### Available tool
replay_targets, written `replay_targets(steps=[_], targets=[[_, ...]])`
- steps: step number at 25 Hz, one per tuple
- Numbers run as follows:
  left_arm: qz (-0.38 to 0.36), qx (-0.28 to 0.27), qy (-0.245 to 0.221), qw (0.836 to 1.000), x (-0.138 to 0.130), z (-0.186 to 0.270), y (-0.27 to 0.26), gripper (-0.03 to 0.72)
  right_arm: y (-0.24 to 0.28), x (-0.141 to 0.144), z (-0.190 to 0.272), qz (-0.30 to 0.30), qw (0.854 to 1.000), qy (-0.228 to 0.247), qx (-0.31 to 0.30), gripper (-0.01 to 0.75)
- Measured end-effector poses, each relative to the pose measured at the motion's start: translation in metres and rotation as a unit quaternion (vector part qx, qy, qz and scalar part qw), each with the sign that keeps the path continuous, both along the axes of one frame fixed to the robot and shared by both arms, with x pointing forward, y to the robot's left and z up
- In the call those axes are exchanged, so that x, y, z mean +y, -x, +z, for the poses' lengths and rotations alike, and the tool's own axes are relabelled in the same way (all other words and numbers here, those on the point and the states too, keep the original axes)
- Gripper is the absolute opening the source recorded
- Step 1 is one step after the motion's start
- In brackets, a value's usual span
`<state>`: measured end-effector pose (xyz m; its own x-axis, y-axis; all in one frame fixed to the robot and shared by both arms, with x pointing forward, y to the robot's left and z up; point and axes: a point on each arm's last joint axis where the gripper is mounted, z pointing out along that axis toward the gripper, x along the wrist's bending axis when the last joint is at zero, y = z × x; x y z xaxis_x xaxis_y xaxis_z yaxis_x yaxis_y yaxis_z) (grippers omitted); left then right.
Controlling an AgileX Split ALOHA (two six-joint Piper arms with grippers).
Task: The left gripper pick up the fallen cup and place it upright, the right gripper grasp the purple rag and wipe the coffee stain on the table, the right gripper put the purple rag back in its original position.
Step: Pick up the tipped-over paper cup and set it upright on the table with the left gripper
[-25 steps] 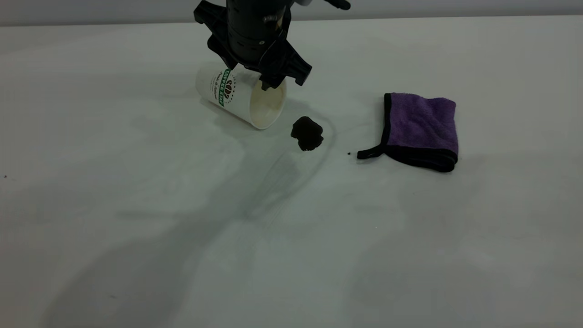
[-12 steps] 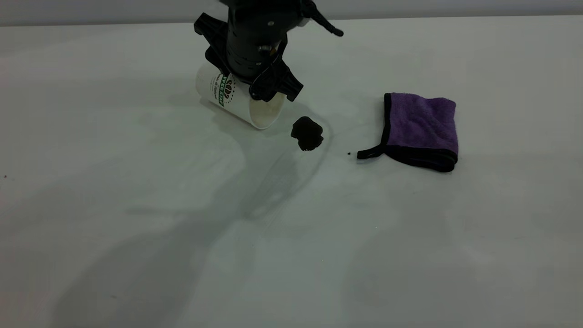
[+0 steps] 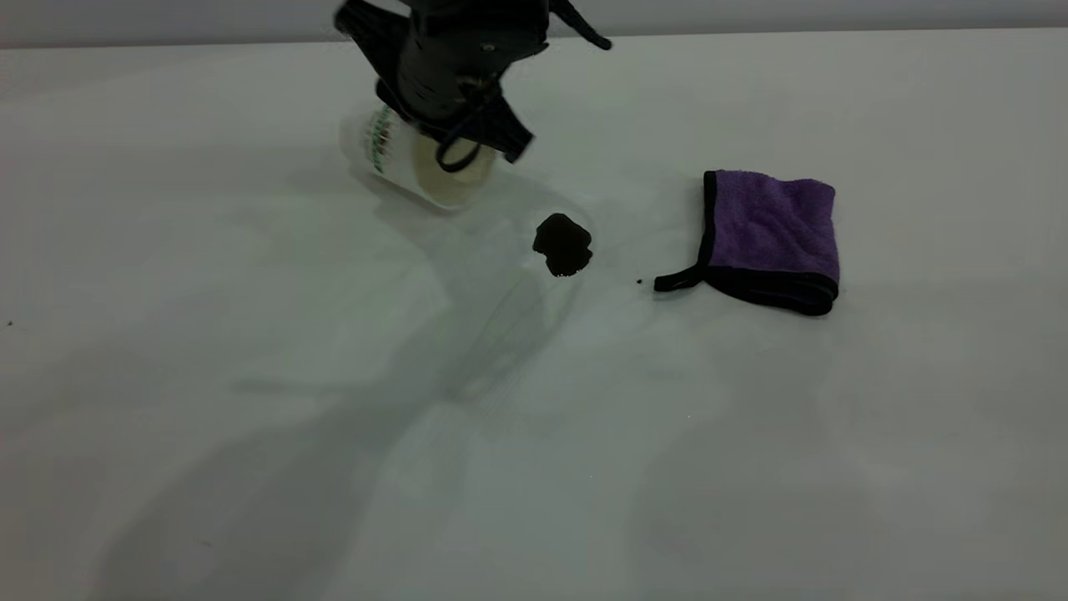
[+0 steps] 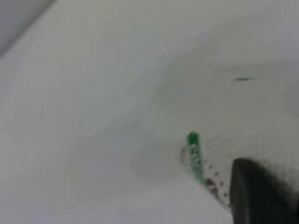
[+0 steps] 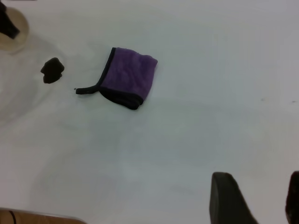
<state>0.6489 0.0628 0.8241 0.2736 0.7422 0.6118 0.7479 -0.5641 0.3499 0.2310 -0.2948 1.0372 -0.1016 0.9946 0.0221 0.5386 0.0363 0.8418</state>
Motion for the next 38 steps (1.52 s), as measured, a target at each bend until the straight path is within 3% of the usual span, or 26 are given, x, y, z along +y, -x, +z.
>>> replay_targets(steps=[4,8,11,16,21,27,38], targets=[[0.0,0.028,-0.053,0.998,0.011,0.017,0.001,0.009,0.0,0.0,0.0,0.0,1.0,0.0,0.0,0.345],[0.007,0.096,-0.03,0.995,0.031,0.045,-0.004,0.007,0.0,0.0,0.0,0.0,1.0,0.0,0.0,0.345],[0.016,0.163,0.025,0.986,0.051,0.069,-0.013,0.007,0.0,0.0,0.0,0.0,1.0,0.0,0.0,0.345],[-0.013,0.259,0.153,0.953,0.073,0.081,-0.026,0.007,0.0,0.0,0.0,0.0,1.0,0.0,0.0,0.345],[-0.016,0.281,0.222,0.934,0.097,0.08,-0.037,0.007,0.0,0.0,0.0,0.0,1.0,0.0,0.0,0.345],[0.01,0.295,0.233,0.926,0.121,0.052,-0.046,0.007,0.0,0.0,0.0,0.0,1.0,0.0,0.0,0.345],[0.01,0.294,0.24,0.925,0.12,0.041,-0.048,0.029,0.0,0.0,0.0,0.0,1.0,0.0,0.0,0.345]])
